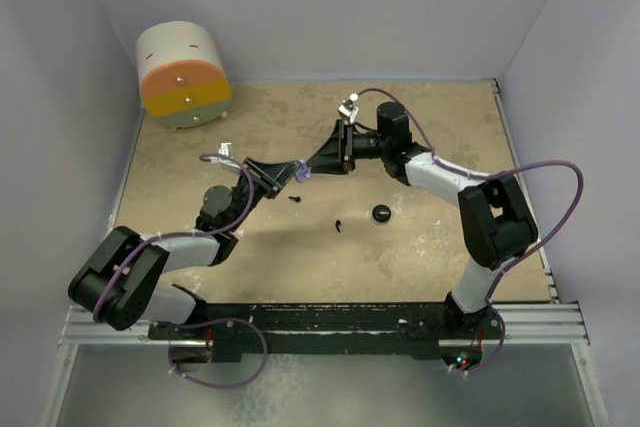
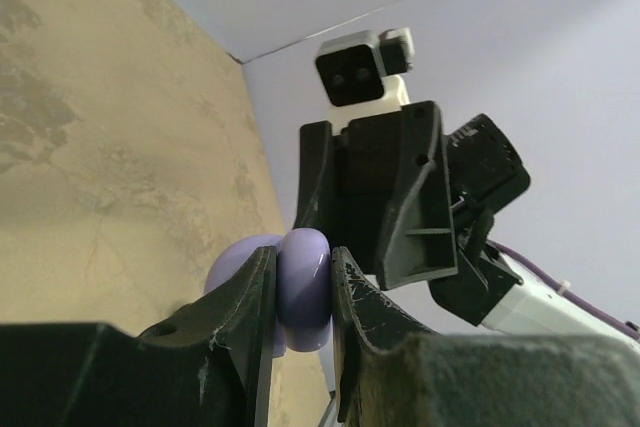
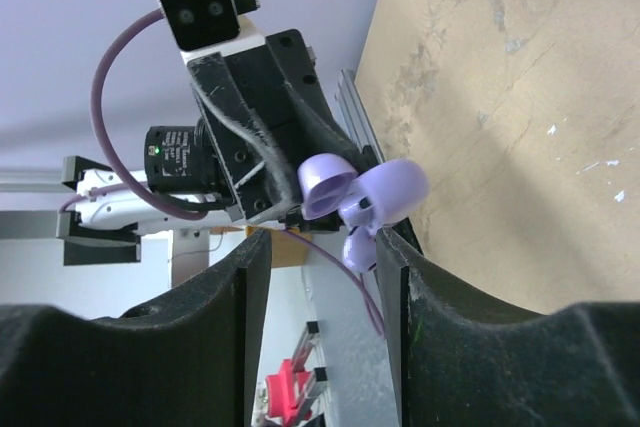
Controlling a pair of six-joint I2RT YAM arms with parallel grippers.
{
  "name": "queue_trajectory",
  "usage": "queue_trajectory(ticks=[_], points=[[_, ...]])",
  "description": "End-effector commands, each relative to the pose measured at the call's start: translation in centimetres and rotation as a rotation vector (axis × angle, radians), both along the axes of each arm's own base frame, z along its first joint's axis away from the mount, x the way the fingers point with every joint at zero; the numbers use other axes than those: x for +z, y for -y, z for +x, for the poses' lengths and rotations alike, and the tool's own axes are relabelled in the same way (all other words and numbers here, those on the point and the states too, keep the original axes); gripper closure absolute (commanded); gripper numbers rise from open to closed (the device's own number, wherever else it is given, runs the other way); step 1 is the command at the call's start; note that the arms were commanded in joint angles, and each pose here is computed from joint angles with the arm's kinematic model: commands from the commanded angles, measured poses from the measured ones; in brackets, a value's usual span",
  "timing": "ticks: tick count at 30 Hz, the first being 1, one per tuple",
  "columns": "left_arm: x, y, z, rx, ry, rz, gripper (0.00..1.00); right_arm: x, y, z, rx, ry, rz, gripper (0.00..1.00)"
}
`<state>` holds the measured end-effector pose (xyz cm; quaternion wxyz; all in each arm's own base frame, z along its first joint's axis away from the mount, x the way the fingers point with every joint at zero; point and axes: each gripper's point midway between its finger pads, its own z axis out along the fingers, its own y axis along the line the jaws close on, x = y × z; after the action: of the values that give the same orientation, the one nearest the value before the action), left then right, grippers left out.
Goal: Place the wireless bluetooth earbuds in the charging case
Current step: Place the earbud in the charging case.
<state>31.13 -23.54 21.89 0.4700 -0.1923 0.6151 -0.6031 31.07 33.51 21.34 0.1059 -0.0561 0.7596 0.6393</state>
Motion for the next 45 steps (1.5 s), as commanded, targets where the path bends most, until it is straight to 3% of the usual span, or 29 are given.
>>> queue_trajectory(ticks=[1,7,12,16,17,19,21,27,45], points=[[1.7,-0.1,1.4,0.05,-0.004,-0.012,1.0,3.2,0.6,0.4,0.012,0.161,0.048,0.49],[1.5,-0.2,2.6,0.067,-0.041,-0.019,1.0,2.5,3.4,2.3,-0.115,0.279,-0.026,0.47],[1.4,0.4,3.3,0.051,-0.06,-0.018,1.0,1.4,8.6,8.6,-0.476,0.481,-0.4,0.47],[1.1,1.1,3.5,0.02,-0.064,-0.027,1.0,0.8,13.0,10.5,-0.676,0.563,-0.618,0.45],[1.0,1.4,3.5,0.007,-0.066,-0.03,1.0,0.4,13.8,10.6,-0.702,0.573,-0.661,0.42],[1.0,1.9,3.5,-0.018,-0.072,-0.041,1.0,-1.0,14.9,10.7,-0.736,0.577,-0.75,0.21],[0.8,2.3,3.6,-0.034,-0.079,-0.044,1.0,-2.2,14.9,10.4,-0.734,0.592,-0.805,0.17],[1.2,3.0,3.7,-0.068,-0.081,-0.051,1.0,-4.6,13.0,9.0,-0.711,0.622,-0.879,0.14],[1.4,3.7,3.3,-0.119,-0.074,-0.053,1.0,-5.8,6.7,5.7,-0.592,0.662,-0.838,0.13]])
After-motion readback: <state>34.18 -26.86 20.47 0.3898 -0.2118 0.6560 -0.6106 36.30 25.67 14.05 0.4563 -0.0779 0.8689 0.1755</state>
